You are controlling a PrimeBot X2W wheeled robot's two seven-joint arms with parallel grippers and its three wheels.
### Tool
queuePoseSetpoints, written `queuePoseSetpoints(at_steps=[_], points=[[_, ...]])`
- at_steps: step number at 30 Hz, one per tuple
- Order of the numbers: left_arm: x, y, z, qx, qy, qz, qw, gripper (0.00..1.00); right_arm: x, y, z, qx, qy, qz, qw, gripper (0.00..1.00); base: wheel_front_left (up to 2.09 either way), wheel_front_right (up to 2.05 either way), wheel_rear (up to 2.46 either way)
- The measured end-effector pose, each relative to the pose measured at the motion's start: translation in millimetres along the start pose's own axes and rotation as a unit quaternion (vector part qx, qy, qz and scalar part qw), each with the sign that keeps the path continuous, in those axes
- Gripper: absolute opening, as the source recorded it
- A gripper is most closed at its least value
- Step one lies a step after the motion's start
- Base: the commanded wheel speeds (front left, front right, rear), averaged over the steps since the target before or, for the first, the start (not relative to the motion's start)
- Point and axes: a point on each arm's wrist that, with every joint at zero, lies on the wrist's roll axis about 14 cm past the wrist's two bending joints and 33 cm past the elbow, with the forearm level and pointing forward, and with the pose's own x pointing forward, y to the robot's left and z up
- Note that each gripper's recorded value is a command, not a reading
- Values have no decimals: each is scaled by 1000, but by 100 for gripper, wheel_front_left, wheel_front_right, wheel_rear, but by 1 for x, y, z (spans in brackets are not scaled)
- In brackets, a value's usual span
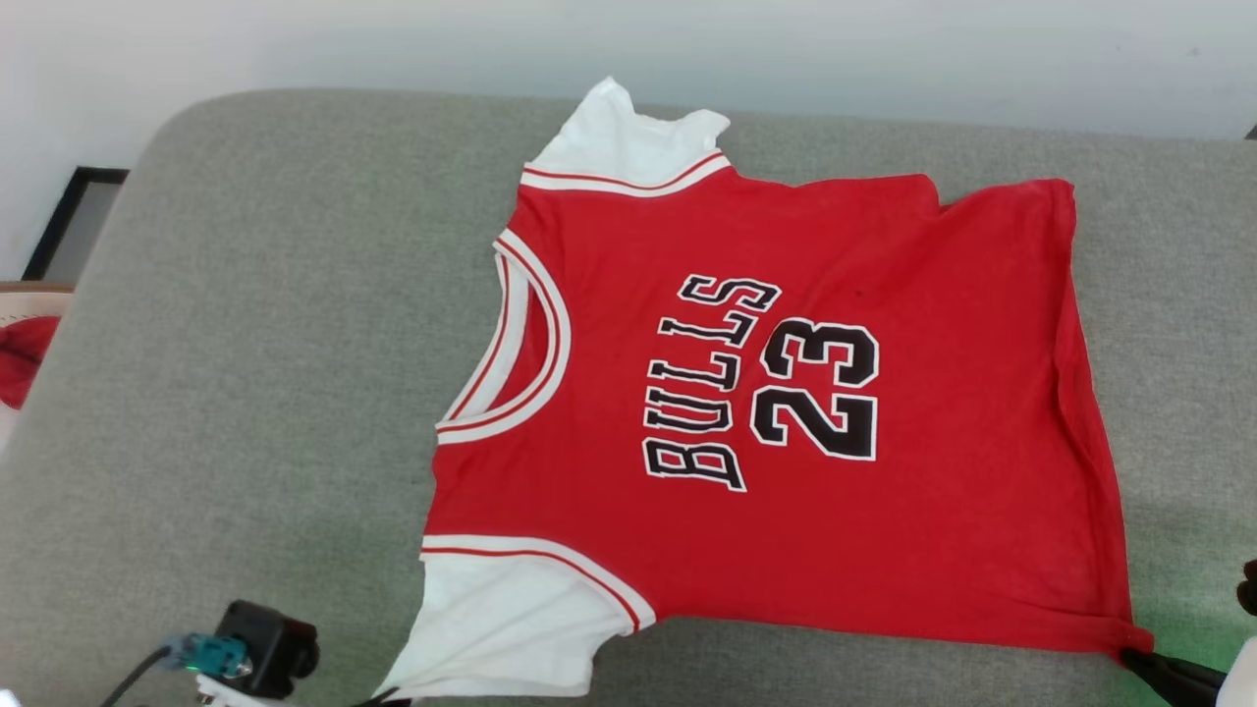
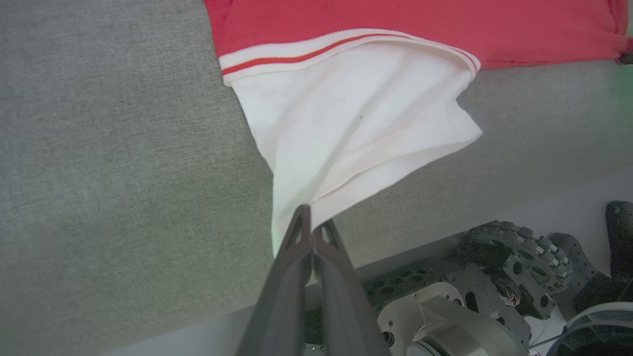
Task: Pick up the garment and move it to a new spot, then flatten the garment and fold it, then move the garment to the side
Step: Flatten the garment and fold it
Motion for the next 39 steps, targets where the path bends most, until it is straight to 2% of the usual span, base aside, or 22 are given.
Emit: queuePoseSetpoints(at_steps=[4, 7, 13, 19, 24, 32, 39], points=[[1, 2, 3, -2, -1, 4, 1000, 0, -3, 3, -1, 9, -5, -3, 1000, 0, 0, 0, 0], [2, 4, 16, 18, -10, 5, 1000, 0, -6, 8, 7, 13, -17, 0, 1000, 0, 0, 0, 0], [1, 13, 73, 92, -59, 17, 994, 0, -14, 11, 40, -6, -53, -12, 999, 0, 0, 0, 0], [4, 12, 132, 174, -101, 13, 979, 0, -18, 7, 84, -26, -96, -32, 995, 0, 0, 0, 0], [23, 8, 171, 218, -118, -4, 969, 0, -10, -4, 114, -33, -115, -53, 991, 0, 0, 0, 0], [74, 12, 197, 247, -85, -33, 965, 0, 19, -18, 136, -28, -102, -69, 992, 0, 0, 0, 0], [119, 17, 180, 226, -22, -51, 973, 0, 46, -30, 131, -14, -62, -76, 995, 0, 0, 0, 0]])
